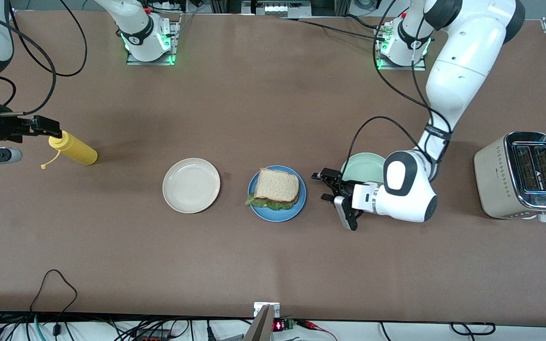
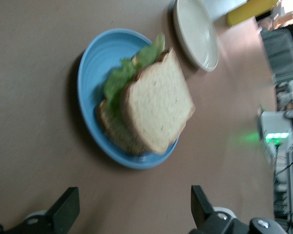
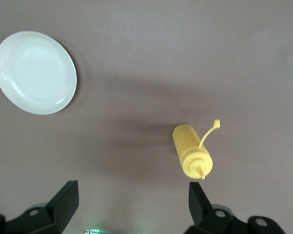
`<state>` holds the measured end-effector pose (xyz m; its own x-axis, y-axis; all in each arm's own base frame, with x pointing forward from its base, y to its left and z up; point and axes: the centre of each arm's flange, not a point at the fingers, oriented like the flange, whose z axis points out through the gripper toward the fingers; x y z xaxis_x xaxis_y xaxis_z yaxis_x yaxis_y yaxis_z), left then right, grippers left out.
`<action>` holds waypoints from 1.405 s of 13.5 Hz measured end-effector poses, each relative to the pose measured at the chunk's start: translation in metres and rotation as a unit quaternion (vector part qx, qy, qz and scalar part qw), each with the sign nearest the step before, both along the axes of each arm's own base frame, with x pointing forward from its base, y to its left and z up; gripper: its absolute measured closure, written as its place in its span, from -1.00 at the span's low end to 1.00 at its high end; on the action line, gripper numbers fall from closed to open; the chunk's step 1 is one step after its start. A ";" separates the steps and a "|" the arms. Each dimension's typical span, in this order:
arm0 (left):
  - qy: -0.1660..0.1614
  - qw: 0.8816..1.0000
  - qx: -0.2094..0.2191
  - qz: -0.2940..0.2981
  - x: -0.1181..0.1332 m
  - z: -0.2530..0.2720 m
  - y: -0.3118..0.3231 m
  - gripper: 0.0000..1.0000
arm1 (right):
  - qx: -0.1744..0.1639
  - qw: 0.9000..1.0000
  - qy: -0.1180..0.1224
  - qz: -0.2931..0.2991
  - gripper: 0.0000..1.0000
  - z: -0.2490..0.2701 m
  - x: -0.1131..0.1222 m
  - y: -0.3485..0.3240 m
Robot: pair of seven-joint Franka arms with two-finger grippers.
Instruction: Make sandwich in blue plate with both arms
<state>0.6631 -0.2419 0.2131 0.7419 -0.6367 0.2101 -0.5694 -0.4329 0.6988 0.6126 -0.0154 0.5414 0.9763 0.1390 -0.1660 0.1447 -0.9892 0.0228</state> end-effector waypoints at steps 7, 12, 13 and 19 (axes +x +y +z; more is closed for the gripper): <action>-0.038 0.959 0.271 -0.074 -0.016 0.155 0.051 -1.00 | 0.000 1.000 -0.006 0.002 -1.00 0.007 0.004 0.007; -0.055 0.935 0.350 -0.025 -0.039 0.288 0.144 -1.00 | 0.000 1.000 -0.003 0.002 -1.00 0.004 -0.002 0.007; -0.066 0.931 0.360 -0.008 -0.043 0.312 0.160 -1.00 | 0.000 1.000 -0.003 0.002 -1.00 0.003 -0.004 0.007; -0.080 0.883 0.408 0.220 -0.102 0.395 0.224 -1.00 | 0.001 1.000 -0.019 0.003 -1.00 -0.002 -0.021 0.006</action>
<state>0.5612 -0.0175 0.6077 0.9573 -0.2826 -0.0610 -0.2843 -0.9585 -0.0208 0.5913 -0.0093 0.5392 0.9811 0.1449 -0.1281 0.1494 -0.9884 0.0261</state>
